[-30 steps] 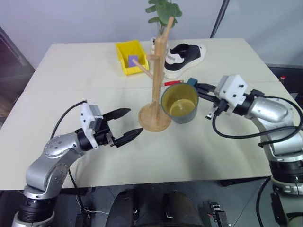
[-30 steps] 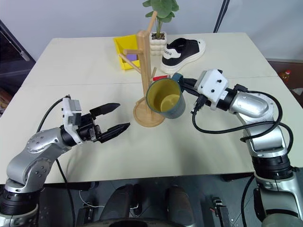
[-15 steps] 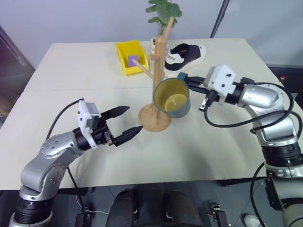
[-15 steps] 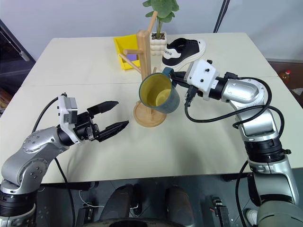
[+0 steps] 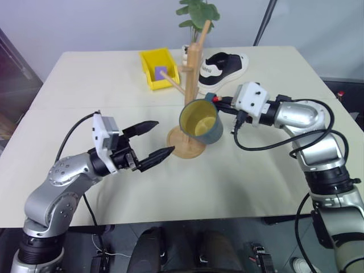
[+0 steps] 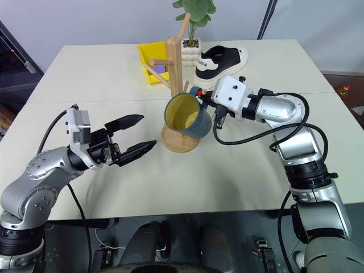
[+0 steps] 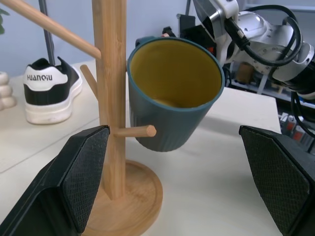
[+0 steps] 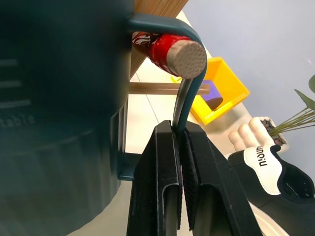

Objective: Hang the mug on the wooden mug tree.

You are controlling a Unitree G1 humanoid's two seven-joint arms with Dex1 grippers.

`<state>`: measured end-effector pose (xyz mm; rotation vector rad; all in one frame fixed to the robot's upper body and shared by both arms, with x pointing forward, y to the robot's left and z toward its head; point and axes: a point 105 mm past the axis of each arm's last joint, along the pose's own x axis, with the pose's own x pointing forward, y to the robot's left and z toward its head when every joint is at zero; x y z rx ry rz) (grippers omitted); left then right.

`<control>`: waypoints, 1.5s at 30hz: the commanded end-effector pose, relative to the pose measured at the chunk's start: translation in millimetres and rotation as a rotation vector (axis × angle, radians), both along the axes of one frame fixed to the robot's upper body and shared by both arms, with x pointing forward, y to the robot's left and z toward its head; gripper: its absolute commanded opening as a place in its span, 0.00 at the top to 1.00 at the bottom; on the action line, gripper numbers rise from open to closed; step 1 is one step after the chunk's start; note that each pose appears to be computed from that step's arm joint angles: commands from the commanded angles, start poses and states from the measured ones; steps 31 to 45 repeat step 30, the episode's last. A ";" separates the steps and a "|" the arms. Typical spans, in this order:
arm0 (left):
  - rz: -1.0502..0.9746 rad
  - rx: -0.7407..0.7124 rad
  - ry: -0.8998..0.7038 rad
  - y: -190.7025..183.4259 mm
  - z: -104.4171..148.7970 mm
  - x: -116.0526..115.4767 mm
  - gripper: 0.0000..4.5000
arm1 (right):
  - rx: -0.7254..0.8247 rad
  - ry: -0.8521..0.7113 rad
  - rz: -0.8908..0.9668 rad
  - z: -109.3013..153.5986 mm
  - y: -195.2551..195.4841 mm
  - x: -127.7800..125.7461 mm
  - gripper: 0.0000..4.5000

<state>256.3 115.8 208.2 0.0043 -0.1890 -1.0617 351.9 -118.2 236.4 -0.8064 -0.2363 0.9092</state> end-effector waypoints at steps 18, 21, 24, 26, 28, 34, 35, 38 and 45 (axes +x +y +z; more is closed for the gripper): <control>0.580 0.003 0.061 73.0 -45.3 52.0 0.00 | 0.629 0.136 -0.345 -29.5 -120.9 -26.2 0.35; 0.688 -0.005 0.075 88.8 -61.3 56.2 0.00 | 0.677 0.152 -0.406 -53.8 -125.7 -26.9 0.35; 0.744 0.005 0.098 95.6 -74.8 55.2 0.00 | 0.698 0.175 -0.431 -69.0 -122.7 -26.9 0.35; 0.754 0.008 0.106 97.1 -79.3 53.2 0.00 | 0.708 0.186 -0.431 -73.9 -120.0 -27.2 0.35; 0.763 0.017 0.112 99.2 -82.8 51.5 0.00 | 0.715 0.190 -0.429 -76.1 -119.1 -27.3 0.35; 0.764 0.008 0.119 100.8 -84.2 50.7 0.00 | 0.715 0.190 -0.429 -77.4 -118.5 -26.2 0.35; 0.764 0.008 0.119 100.8 -84.2 50.7 0.00 | 0.715 0.190 -0.429 -77.4 -118.5 -26.2 0.35; 0.764 0.008 0.119 100.8 -84.2 50.7 0.00 | 0.715 0.190 -0.429 -77.4 -118.5 -26.2 0.35; 0.764 0.008 0.119 100.8 -84.2 50.7 0.00 | 0.715 0.190 -0.429 -77.4 -118.5 -26.2 0.35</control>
